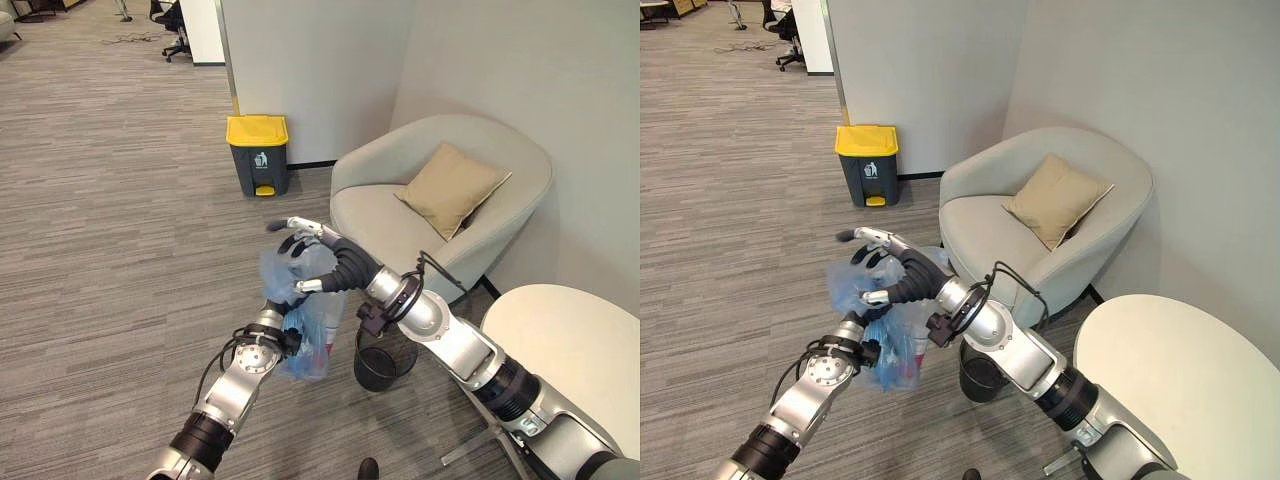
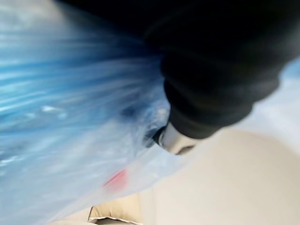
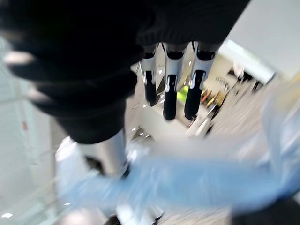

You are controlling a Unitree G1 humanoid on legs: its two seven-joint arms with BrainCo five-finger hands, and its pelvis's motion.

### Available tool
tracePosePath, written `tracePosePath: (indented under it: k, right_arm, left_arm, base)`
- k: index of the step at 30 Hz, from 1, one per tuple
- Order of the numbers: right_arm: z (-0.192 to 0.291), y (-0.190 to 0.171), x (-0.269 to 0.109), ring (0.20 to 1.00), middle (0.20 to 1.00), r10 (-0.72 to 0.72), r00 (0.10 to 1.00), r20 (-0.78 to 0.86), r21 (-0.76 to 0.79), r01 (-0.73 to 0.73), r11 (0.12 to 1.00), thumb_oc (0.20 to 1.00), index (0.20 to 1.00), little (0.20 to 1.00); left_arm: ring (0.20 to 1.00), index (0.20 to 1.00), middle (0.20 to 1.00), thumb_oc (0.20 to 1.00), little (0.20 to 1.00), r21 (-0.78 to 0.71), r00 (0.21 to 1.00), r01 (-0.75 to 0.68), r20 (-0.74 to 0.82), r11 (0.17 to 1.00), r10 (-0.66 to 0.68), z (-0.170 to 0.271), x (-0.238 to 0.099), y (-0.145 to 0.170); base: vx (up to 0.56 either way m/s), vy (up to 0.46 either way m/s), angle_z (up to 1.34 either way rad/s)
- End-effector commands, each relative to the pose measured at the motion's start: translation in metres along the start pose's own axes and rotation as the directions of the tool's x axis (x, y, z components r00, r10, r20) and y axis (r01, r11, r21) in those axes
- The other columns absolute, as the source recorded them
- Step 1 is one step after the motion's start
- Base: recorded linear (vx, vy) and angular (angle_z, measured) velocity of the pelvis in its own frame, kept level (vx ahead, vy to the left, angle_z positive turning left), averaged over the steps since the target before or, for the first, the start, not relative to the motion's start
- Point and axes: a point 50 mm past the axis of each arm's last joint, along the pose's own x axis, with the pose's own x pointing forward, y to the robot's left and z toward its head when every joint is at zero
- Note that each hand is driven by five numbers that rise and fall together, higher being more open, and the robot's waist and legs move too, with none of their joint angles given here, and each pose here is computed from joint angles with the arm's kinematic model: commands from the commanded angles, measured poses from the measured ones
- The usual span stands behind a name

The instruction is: Gather garbage on tea table into small bin, then transfer packed bag to large trash can.

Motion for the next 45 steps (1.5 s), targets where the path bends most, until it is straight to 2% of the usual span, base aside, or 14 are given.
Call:
tracePosePath:
  k: [1, 5, 7, 8, 10, 12, 15, 16, 19, 21, 24, 30, 39, 45]
  right_arm:
    - [0.023, -0.016, 0.004, 1.0, 1.0, -0.102, 0.985, 0.14, -0.086, 0.115, 0.99, 1.0, 1.0, 1.0]
    - [0.001, -0.027, -0.024, 1.0, 1.0, -0.17, 0.985, 0.019, -0.156, 0.171, 0.973, 1.0, 1.0, 1.0]
    - [-0.036, -0.032, -0.066, 1.0, 1.0, -0.237, 0.95, -0.204, -0.134, 0.212, 0.968, 1.0, 1.0, 1.0]
    - [-0.035, -0.032, -0.067, 1.0, 1.0, -0.237, 0.95, -0.205, -0.133, 0.213, 0.968, 1.0, 1.0, 1.0]
    - [-0.062, -0.036, -0.106, 1.0, 1.0, -0.289, 0.876, -0.387, -0.115, 0.266, 0.957, 1.0, 1.0, 1.0]
    - [-0.062, -0.035, -0.106, 1.0, 1.0, -0.289, 0.875, -0.388, -0.114, 0.266, 0.957, 1.0, 1.0, 1.0]
    - [-0.1, -0.031, -0.172, 1.0, 1.0, -0.33, 0.686, -0.649, -0.094, 0.358, 0.929, 1.0, 1.0, 1.0]
    - [-0.1, -0.031, -0.172, 1.0, 1.0, -0.33, 0.686, -0.649, -0.094, 0.358, 0.929, 1.0, 1.0, 1.0]
    - [-0.123, -0.014, -0.218, 1.0, 1.0, -0.297, 0.511, -0.807, -0.069, 0.418, 0.906, 1.0, 1.0, 1.0]
    - [-0.127, -0.01, -0.227, 1.0, 1.0, -0.29, 0.476, -0.83, -0.071, 0.425, 0.902, 1.0, 1.0, 1.0]
    - [-0.139, 0.007, -0.257, 1.0, 1.0, -0.244, 0.343, -0.907, -0.063, 0.462, 0.885, 1.0, 1.0, 1.0]
    - [-0.144, 0.017, -0.268, 1.0, 1.0, -0.214, 0.289, -0.933, -0.051, 0.484, 0.874, 1.0, 1.0, 1.0]
    - [-0.149, 0.021, -0.274, 1.0, 1.0, -0.25, 0.221, -0.943, -0.098, 0.531, 0.842, 1.0, 1.0, 1.0]
    - [-0.151, 0.026, -0.267, 1.0, 1.0, -0.234, 0.234, -0.943, -0.081, 0.522, 0.849, 1.0, 1.0, 1.0]
  left_arm:
    - [0.2, 0.2, 0.2, 0.2, 0.2, -0.046, 0.985, -0.033, 0.168, 0.998, 0.04, 0.031, 0.012, 0.012]
    - [0.2, 0.2, 0.2, 0.2, 0.2, -0.015, 0.995, -0.086, 0.057, 0.996, 0.087, 0.003, -0.004, 0.032]
    - [0.2, 0.2, 0.2, 0.2, 0.2, 0.028, 0.989, -0.127, -0.067, 0.991, 0.129, -0.026, -0.025, 0.053]
    - [0.2, 0.2, 0.2, 0.2, 0.2, 0.029, 0.99, -0.126, -0.068, 0.992, 0.127, -0.027, -0.025, 0.053]
    - [0.2, 0.2, 0.2, 0.2, 0.2, 0.044, 0.974, -0.151, -0.166, 0.987, 0.157, -0.048, -0.045, 0.069]
    - [0.2, 0.2, 0.2, 0.2, 0.2, 0.044, 0.974, -0.15, -0.168, 0.988, 0.155, -0.049, -0.045, 0.069]
    - [0.2, 0.2, 0.2, 0.2, 0.2, 0.067, 0.925, -0.197, -0.316, 0.978, 0.209, -0.079, -0.075, 0.093]
    - [0.2, 0.2, 0.2, 0.2, 0.2, 0.067, 0.925, -0.197, -0.317, 0.978, 0.208, -0.079, -0.075, 0.093]
    - [0.2, 0.2, 0.2, 0.2, 0.2, 0.083, 0.879, -0.213, -0.419, 0.974, 0.228, -0.099, -0.098, 0.103]
    - [0.2, 0.2, 0.2, 0.2, 0.2, 0.081, 0.865, -0.222, -0.443, 0.972, 0.234, -0.104, -0.104, 0.104]
    - [0.2, 0.2, 0.2, 0.2, 0.2, 0.046, 0.805, -0.281, -0.533, 0.959, 0.261, -0.122, -0.125, 0.105]
    - [0.2, 0.2, 0.2, 0.2, 0.2, 0.039, 0.789, -0.294, -0.554, 0.955, 0.265, -0.126, -0.131, 0.105]
    - [0.2, 0.2, 0.2, 0.2, 0.2, 0.027, 0.848, -0.252, -0.476, 0.967, 0.234, -0.112, -0.097, 0.099]
    - [0.2, 0.2, 0.2, 0.2, 0.2, 0.037, 0.844, -0.237, -0.486, 0.971, 0.225, -0.114, -0.099, 0.098]
  base:
    - [0.0, 0.0, 0.0]
    - [0.0, 0.0, 0.0]
    - [0.0, 0.0, 0.0]
    - [0.0, 0.0, 0.0]
    - [0.0, 0.0, 0.0]
    - [0.0, 0.0, 0.0]
    - [0.0, -0.005, -0.01]
    - [0.0, 0.0, 0.0]
    - [0.0, -0.019, -0.04]
    - [0.0, 0.0, 0.0]
    - [0.01, -0.046, 0.02]
    - [-0.03, -0.035, 0.07]
    - [-0.09, 0.002, 0.55]
    - [0.1, 0.123, 0.38]
